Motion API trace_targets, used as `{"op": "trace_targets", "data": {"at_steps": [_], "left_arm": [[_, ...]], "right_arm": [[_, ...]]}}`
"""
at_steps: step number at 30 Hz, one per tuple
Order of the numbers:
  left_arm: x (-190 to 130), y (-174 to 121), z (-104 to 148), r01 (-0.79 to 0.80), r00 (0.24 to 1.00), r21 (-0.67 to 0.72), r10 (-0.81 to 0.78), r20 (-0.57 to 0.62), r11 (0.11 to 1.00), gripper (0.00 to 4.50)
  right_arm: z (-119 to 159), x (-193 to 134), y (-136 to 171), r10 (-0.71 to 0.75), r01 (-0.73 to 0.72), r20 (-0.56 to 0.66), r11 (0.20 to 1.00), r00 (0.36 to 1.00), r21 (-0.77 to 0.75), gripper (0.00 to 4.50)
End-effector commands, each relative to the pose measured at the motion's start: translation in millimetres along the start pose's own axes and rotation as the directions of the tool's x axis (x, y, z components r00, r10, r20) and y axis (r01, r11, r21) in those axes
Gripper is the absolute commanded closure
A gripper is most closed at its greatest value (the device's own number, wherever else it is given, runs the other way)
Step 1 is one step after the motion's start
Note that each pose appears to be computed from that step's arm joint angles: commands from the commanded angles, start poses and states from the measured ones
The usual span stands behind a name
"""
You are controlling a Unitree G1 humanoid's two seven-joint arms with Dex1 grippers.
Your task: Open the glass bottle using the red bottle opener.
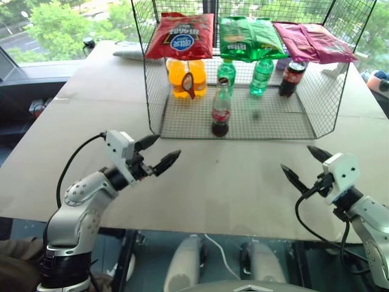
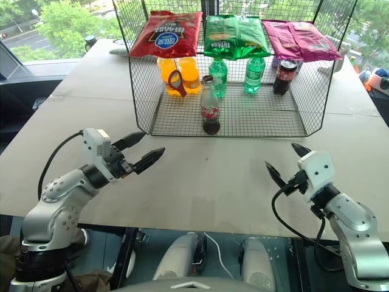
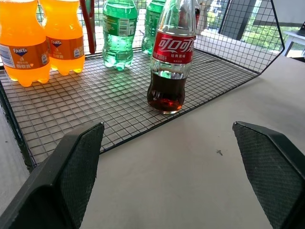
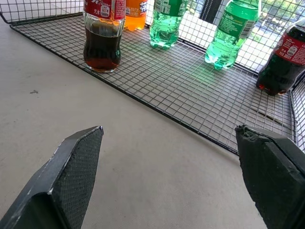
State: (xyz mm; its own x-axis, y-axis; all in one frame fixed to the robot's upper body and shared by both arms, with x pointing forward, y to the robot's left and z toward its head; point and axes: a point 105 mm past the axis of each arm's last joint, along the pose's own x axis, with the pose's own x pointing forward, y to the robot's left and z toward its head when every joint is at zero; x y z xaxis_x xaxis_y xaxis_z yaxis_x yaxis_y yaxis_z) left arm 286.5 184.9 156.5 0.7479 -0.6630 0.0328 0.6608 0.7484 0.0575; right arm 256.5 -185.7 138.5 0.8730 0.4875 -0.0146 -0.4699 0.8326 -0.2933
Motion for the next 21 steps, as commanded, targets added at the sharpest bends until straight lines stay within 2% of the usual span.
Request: {"op": "trace_targets", "data": {"at_steps": [1,7,10,15,21], "left_arm": [[1,-1,17,0.0,0.999,0.021,-0.001,0.051,1.0,0.03],[9,14,31,-0.082,0.99,-0.015,0.084,0.115,0.996,0.03],[15,19,39,-0.111,0.983,-0.025,0.113,0.141,0.994,0.03],[30,30,48,-0.169,0.977,-0.028,0.171,0.128,0.985,0.03],[48,34,59,-0.177,0.976,-0.047,0.182,0.121,0.983,0.03]], "right_arm": [[17,-4,-4,-0.017,0.019,0.067,1.0,0.998,-0.022,0.0],[63,0,14,0.055,-0.065,0.305,0.998,0.951,0.024,0.0],[83,2,29,0.146,-0.14,0.383,0.989,0.912,-0.045,0.0],[102,3,46,0.24,-0.232,0.446,0.97,0.862,-0.074,0.0],[114,2,50,0.268,-0.265,0.471,0.961,0.84,-0.074,0.0]]}}
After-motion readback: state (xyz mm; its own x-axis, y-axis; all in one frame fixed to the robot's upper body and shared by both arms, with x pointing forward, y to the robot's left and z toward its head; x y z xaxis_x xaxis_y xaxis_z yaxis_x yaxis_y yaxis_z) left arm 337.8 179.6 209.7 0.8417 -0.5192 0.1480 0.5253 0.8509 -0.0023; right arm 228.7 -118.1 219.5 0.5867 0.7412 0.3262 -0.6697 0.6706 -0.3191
